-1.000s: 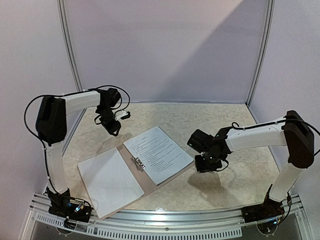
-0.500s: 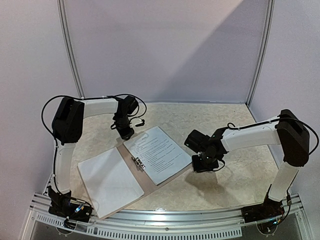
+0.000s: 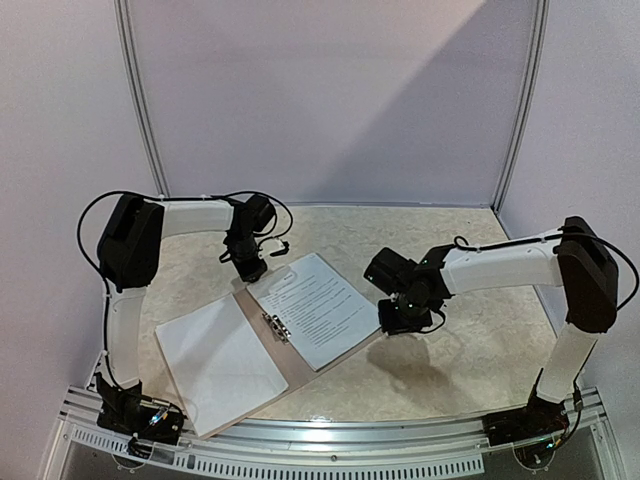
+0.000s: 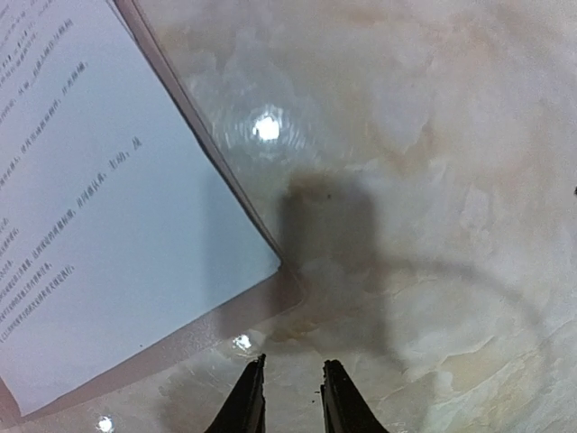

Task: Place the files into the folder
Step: Adjust the file with the spring clip on the folder.

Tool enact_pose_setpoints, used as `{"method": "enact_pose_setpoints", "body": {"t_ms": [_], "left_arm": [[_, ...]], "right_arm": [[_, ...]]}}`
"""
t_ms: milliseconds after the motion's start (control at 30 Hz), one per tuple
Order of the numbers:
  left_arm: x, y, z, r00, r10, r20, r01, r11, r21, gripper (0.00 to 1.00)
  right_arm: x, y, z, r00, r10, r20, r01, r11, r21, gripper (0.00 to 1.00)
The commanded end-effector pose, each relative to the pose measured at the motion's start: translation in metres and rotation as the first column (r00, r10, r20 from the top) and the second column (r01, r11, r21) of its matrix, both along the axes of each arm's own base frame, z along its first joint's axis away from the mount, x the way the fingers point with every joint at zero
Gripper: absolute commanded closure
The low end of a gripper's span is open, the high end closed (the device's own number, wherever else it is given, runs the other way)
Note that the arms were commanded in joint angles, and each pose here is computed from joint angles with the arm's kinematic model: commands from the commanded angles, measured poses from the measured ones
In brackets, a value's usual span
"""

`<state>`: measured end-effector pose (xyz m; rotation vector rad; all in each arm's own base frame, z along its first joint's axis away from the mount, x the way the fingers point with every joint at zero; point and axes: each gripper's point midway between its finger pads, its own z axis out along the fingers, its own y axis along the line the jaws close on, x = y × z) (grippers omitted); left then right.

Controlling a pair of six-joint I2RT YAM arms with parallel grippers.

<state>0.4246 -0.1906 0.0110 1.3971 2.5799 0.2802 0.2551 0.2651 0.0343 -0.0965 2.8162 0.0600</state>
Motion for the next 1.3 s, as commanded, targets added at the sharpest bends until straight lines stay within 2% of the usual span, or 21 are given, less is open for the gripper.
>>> {"method": "enact_pose_setpoints", "body": {"t_ms": [0,167,400,667,800,1000,1267], "left_arm": [[-0.02,0.004,-0.013,0.997,-0.031,-0.07,0.034,0.999,0.031,0.61],[-0.02,0.005,-0.014,0.997,-0.024,-0.068,0.026,0.999,0.027,0.61],[-0.022,0.002,-0.015,0.997,-0.024,-0.074,0.025,1.0,0.011,0.6],[-0.025,0.002,-0.015,0.996,-0.029,-0.085,0.03,1.0,0.007,0.6],[-0.026,0.002,-0.015,0.996,-0.027,-0.088,0.028,1.0,0.001,0.6],[-0.03,0.001,-0.015,0.995,-0.023,-0.101,0.022,1.0,-0.008,0.6],[-0.036,0.005,-0.015,0.993,-0.02,-0.112,0.02,1.0,-0.008,0.6]], "right_arm": [[0.047,-0.017,0.038,0.991,-0.022,0.129,0.03,0.997,-0.065,0.78],[0.093,-0.008,0.052,0.982,0.033,0.185,-0.02,0.997,-0.074,0.83],[0.117,0.023,-0.001,0.983,0.167,0.069,-0.156,0.977,-0.143,0.92],[0.093,0.043,-0.04,0.958,0.282,-0.051,-0.286,0.953,-0.102,1.0],[0.08,0.053,-0.036,0.941,0.334,-0.052,-0.338,0.935,-0.112,1.0],[0.083,0.049,-0.02,0.952,0.307,-0.012,-0.306,0.943,-0.131,1.0],[0.078,0.062,-0.005,0.939,0.344,0.018,-0.34,0.934,-0.109,1.0]]}}
